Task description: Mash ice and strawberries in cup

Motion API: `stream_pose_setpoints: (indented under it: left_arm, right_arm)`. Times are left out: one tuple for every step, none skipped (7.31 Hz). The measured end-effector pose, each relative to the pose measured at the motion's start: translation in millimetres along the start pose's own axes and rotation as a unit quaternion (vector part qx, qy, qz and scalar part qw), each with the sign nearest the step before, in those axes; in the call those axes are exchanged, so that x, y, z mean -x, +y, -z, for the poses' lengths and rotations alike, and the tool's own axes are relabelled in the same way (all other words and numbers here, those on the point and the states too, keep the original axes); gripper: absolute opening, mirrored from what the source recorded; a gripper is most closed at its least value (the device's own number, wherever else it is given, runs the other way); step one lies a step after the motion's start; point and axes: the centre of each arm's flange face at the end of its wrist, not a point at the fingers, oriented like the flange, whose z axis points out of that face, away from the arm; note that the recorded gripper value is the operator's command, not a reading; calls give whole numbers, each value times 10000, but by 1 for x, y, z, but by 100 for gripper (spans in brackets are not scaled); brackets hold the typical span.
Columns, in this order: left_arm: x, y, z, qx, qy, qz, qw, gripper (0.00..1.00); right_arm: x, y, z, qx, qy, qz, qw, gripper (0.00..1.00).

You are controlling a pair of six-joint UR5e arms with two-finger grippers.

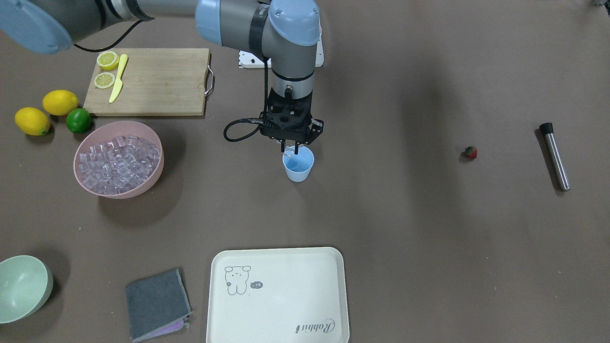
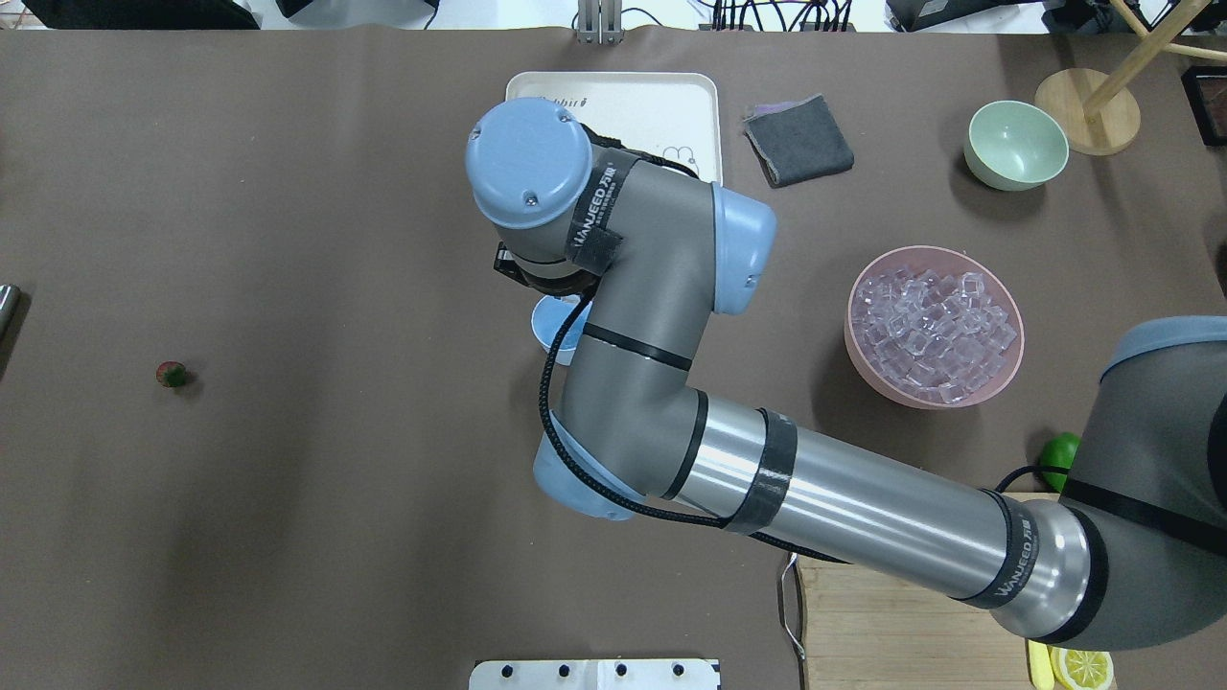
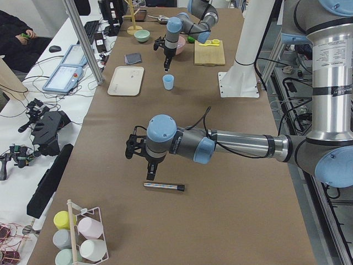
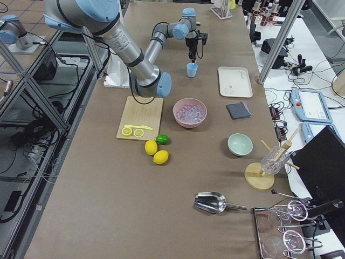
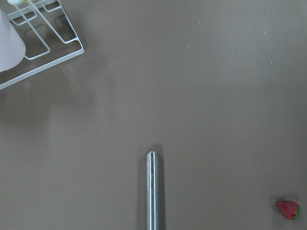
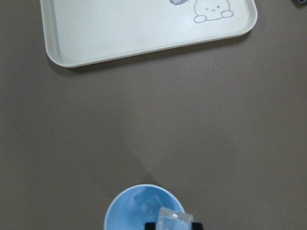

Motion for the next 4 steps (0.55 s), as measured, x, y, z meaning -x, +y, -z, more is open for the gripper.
stream_pose_setpoints:
  left_arm:
    - [1,0,-1,12,-1,15,10000,98]
    - [3,1,-2,21,-3,26,10000,98]
    - [3,1,-2,23,-3,25,10000,98]
    - [3,1,-2,22,-3,23,10000,98]
  right_arm:
    - [9,6,-5,-41,-27,17,10000,29]
    - [12,12,-10,-73,-85,46,9999,35]
    - [12,14,-14,-89,-123,70,9999,88]
    - [8,15,-18,-100,-159,101,9998,99]
